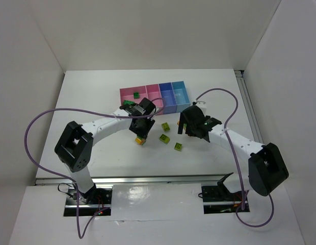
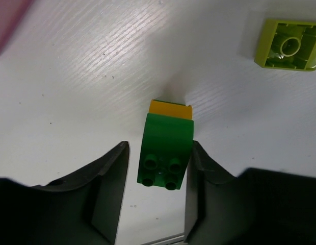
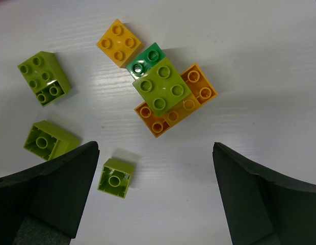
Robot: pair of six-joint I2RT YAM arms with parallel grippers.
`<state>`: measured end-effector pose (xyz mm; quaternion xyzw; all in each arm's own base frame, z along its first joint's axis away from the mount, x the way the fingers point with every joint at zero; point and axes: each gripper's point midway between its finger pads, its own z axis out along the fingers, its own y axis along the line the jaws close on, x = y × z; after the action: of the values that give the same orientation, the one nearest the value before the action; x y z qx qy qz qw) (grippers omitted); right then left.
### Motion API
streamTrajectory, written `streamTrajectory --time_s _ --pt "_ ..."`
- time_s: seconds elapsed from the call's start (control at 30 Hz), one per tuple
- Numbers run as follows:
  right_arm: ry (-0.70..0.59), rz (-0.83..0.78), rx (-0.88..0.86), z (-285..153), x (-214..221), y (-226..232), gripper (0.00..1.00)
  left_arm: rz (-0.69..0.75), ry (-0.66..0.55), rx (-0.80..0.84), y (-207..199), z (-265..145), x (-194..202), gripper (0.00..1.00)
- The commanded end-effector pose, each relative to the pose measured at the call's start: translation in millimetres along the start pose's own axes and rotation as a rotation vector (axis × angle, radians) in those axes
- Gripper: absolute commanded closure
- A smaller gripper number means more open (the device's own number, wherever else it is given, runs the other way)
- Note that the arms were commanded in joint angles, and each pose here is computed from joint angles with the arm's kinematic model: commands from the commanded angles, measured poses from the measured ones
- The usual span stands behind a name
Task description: Sort the legos into containers by color
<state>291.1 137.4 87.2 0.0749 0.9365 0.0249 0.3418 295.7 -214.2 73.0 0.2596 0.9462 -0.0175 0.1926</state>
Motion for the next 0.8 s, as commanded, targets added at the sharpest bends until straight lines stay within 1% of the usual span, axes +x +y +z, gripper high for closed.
streamTrajectory --time_s 0.0,0.07,0.1,0.13,0.2,0.23,0.3,0.33,0.4,0.43,0.47,0.5,0.53,0.57,0.6,0.63,0.67,0.73,0.77 --pt "-0.032 0.005 -0.023 -3 -14 11 0.0 -0.001 -0.041 -0.002 1 -17 -12 0.51" --pt "-0.032 0.005 -0.023 -3 -14 11 0.0 0.0 -0.032 -0.003 1 -14 -11 0.58" --pt "-0.032 0.005 -0.023 -3 -14 11 0.0 -0.008 -0.023 -0.004 1 -14 -9 0.58" --pt "-0.032 0.005 -0.023 -3 -14 11 0.0 -0.009 -0.024 -0.013 2 -14 -9 0.62" --pt "-0.032 0.005 -0.023 -3 -14 11 0.0 -0.01 -0.033 -0.022 4 -20 -15 0.66" --pt "-0.032 0.005 -0.023 -3 -14 11 0.0 -0.011 -0.045 -0.02 4 -23 -19 0.8" --pt "-0.019 0.004 -0.042 -4 -12 15 0.0 -0.024 -0.065 -0.008 2 -37 -32 0.96" --pt "-0.013 -0.01 -0.052 -4 -10 16 0.0 -0.061 -0.085 0.032 3 -46 -40 1.0" --pt "-0.019 -0.028 -0.136 -11 -15 29 0.0 -0.095 -0.158 0.118 1 -65 -65 1.0" --pt "-0.036 -0.047 -0.17 -16 -22 36 0.0 -0.123 -0.194 0.21 0 -76 -74 1.0" --pt "-0.067 -0.046 -0.205 -22 -35 41 0.0 -0.135 -0.208 0.266 -2 -78 -79 1.0" --pt "-0.067 -0.059 -0.307 -34 -38 54 0.0 -0.142 -0.262 0.335 -3 -94 -90 1.0" --pt "-0.091 -0.071 -0.38 -45 -48 64 0.0 -0.127 -0.311 0.5 -20 -109 -100 1.0" --pt "-0.145 -0.093 -0.458 -57 -65 73 0.0 -0.139 -0.344 0.557 -11 -114 -106 1.0" --pt "-0.155 -0.123 -0.599 -80 -67 89 0.0 -0.135 -0.364 0.622 -12 -122 -110 1.0" --pt "-0.171 -0.144 -0.666 -92 -69 97 0.0 -0.119 -0.389 0.677 -13 -134 -115 1.0" --pt "-0.219 -0.162 -0.719 -104 -82 102 0.02 -0.113 -0.375 0.79 -16 -136 -115 1.0" --pt "-0.218 -0.209 -0.836 -125 -85 116 0.03 -0.091 -0.392 0.896 -19 -142 -118 1.0" --pt "-0.231 -0.227 -0.873 -133 -94 121 0.03 -0.071 -0.39 1.021 -28 -152 -114 1.0"
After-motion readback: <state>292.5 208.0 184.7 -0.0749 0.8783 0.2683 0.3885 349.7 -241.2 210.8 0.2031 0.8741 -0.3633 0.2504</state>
